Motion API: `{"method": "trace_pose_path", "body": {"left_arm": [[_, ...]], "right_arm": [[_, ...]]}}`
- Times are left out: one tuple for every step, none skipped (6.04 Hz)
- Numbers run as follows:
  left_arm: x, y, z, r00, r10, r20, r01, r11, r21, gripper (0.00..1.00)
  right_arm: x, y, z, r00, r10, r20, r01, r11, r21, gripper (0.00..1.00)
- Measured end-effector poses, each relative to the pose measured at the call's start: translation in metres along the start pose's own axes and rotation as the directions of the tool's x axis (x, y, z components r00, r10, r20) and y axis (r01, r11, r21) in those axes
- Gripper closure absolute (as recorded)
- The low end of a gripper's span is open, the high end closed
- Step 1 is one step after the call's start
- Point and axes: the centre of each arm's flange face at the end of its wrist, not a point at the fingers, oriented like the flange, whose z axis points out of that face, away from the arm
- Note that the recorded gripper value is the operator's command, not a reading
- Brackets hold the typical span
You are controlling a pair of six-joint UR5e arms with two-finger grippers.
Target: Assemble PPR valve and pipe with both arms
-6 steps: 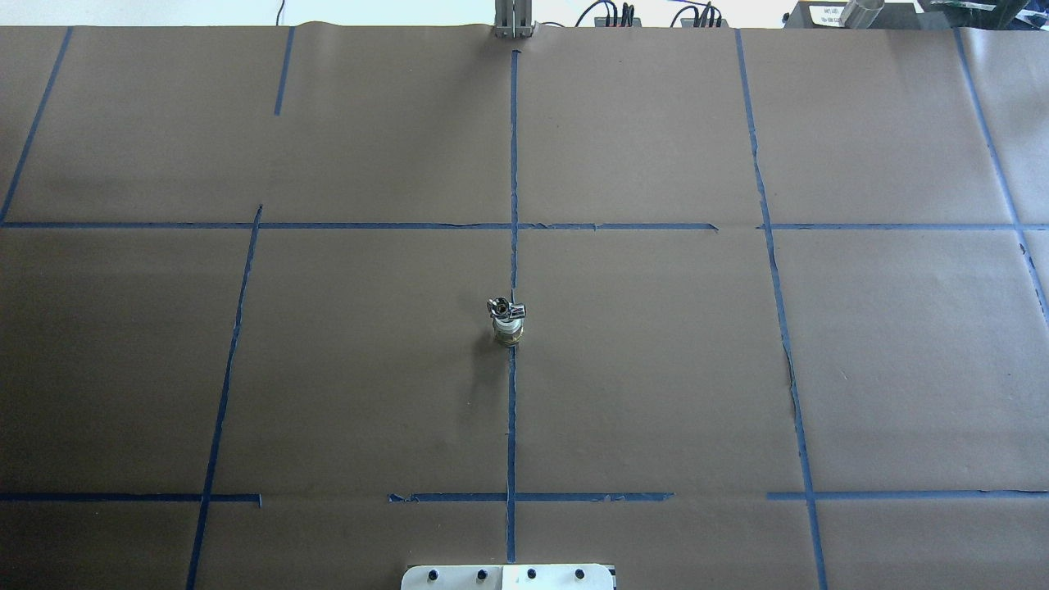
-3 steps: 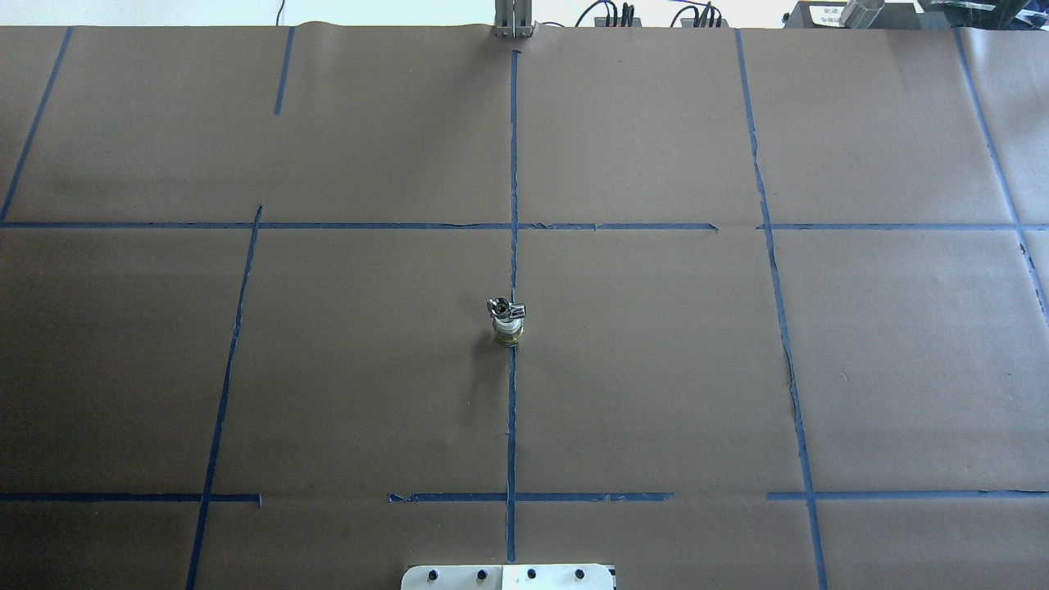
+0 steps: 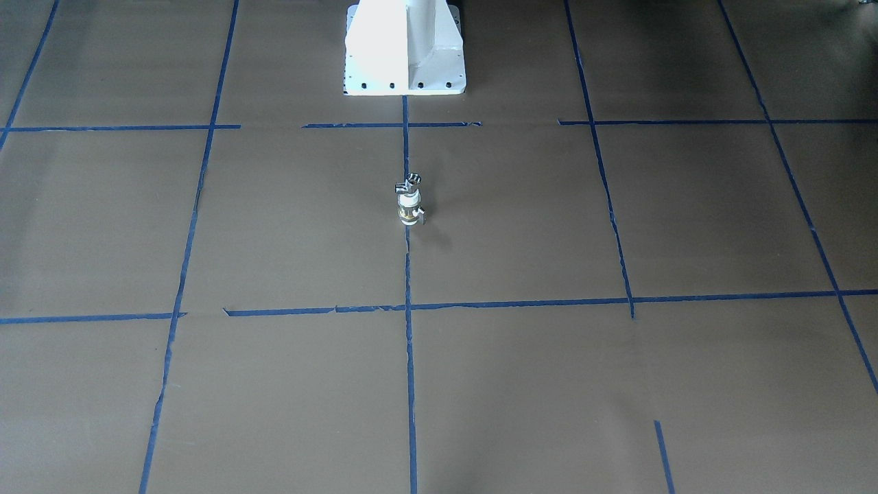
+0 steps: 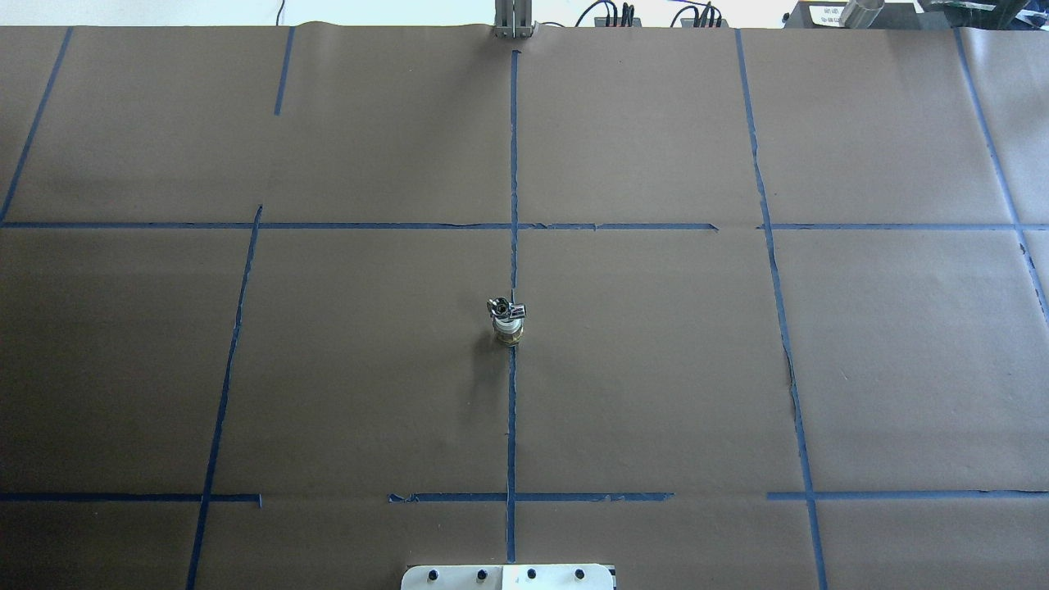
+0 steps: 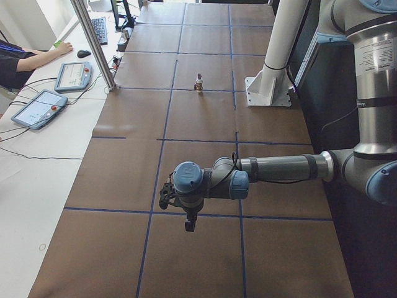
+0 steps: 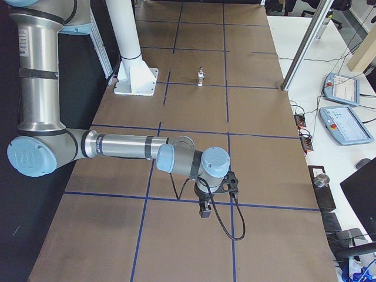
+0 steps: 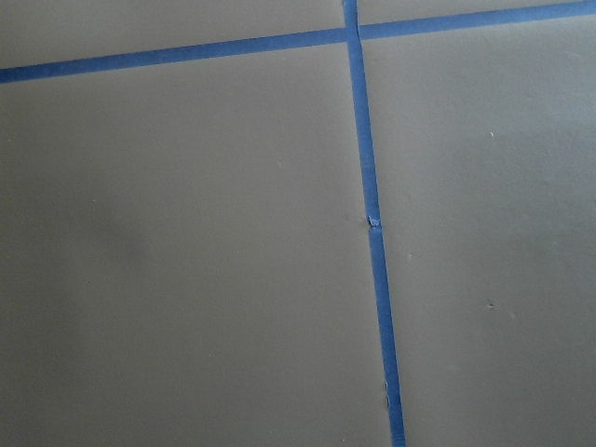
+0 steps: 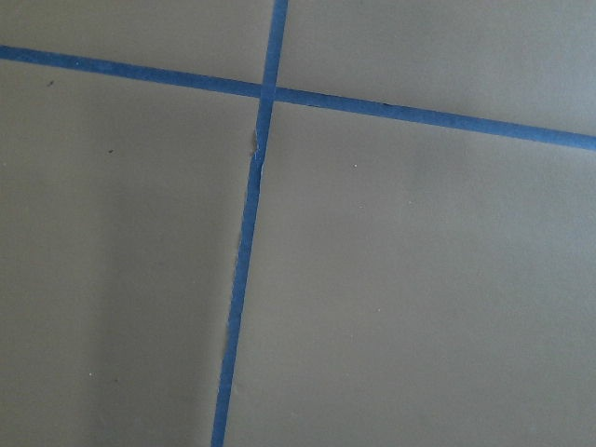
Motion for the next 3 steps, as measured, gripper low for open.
{"method": "trace_pose_path", "body": {"left_arm": [[0.0002, -0.0001, -0.0002, 1.000, 0.000, 0.000, 0.000, 1.000, 0.000, 0.00], [0.0005, -0.0003, -0.0005, 1.000, 0.001, 0.000, -0.001, 1.000, 0.001, 0.00], [0.0007, -0.0003, -0.0007, 1.000, 0.002, 0.000, -0.002, 1.000, 0.002, 0.00]], "right_arm": [[-0.0004, -0.0002, 0.0000, 1.000, -0.001, 0.000, 0.001, 1.000, 0.000, 0.00], [-0.0008, -0.0004, 0.0002, 1.000, -0.002, 0.000, 0.002, 1.000, -0.001, 0.00], [-0.0012, -0.0006, 0.0001, 1.000, -0.003, 0.000, 0.003, 1.000, 0.000, 0.00]]}}
